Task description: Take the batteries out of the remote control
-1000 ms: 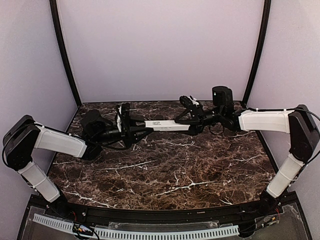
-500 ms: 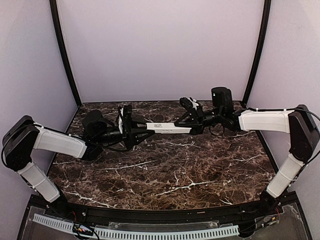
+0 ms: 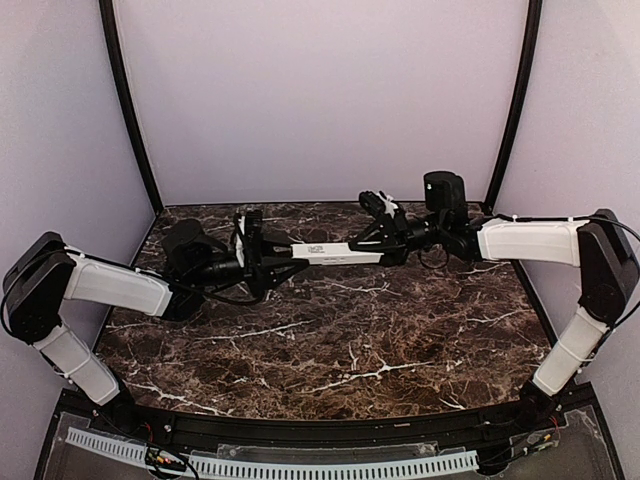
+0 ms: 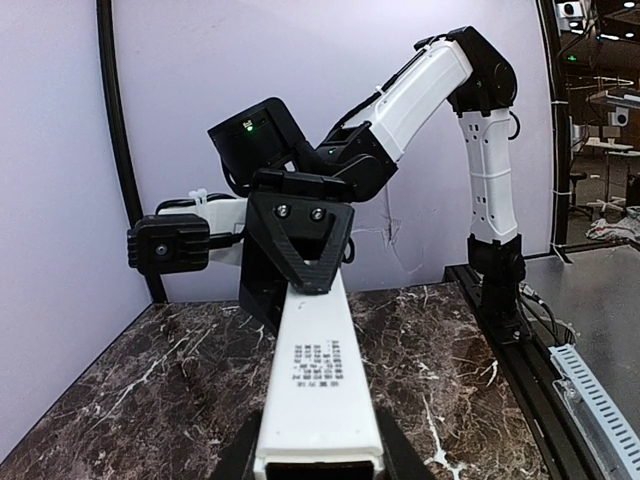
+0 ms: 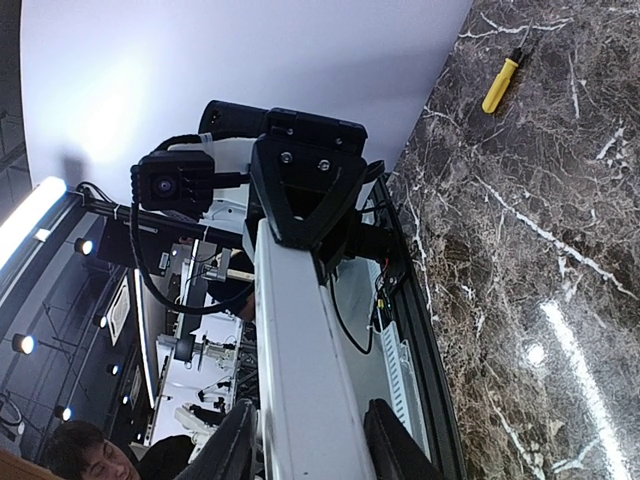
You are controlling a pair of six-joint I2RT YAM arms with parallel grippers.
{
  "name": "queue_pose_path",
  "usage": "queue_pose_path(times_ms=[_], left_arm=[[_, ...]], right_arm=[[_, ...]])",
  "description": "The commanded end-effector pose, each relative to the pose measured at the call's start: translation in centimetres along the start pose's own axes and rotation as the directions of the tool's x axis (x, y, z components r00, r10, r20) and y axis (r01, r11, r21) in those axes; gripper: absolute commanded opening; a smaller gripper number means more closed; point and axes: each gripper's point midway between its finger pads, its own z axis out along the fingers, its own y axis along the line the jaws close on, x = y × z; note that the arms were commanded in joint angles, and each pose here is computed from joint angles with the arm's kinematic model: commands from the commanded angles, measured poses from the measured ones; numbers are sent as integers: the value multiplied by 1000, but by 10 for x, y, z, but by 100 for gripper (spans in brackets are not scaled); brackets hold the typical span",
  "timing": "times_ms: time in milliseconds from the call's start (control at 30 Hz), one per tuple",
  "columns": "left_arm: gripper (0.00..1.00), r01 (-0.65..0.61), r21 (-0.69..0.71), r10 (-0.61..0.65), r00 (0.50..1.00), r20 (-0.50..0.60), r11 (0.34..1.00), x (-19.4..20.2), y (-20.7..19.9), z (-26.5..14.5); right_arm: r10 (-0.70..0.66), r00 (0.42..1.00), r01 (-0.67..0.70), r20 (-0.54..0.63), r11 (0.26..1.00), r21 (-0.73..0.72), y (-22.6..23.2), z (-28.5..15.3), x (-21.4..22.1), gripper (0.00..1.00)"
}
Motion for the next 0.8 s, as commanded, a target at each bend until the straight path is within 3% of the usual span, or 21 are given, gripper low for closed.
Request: queue_pose_path(times_ms=[0, 233, 467, 767], left_arm=[[0, -19, -21, 20, 999, 36, 1000, -14, -1, -3], [0, -31, -12, 32, 997, 65, 999, -22, -3, -4], [0, -7, 4, 7, 997, 71, 1000, -26, -7, -6], [0, -33, 7, 33, 999, 41, 999, -22, -7, -4]], right_arm=[[-61, 998, 61, -12, 998, -35, 18, 3, 4, 37], [-75, 997, 75, -5, 997, -30, 21, 1, 7, 44], [-61, 998, 61, 4, 998, 3, 14, 0, 7, 67], [-29, 1000, 29, 6, 999, 45, 6, 0, 8, 90]])
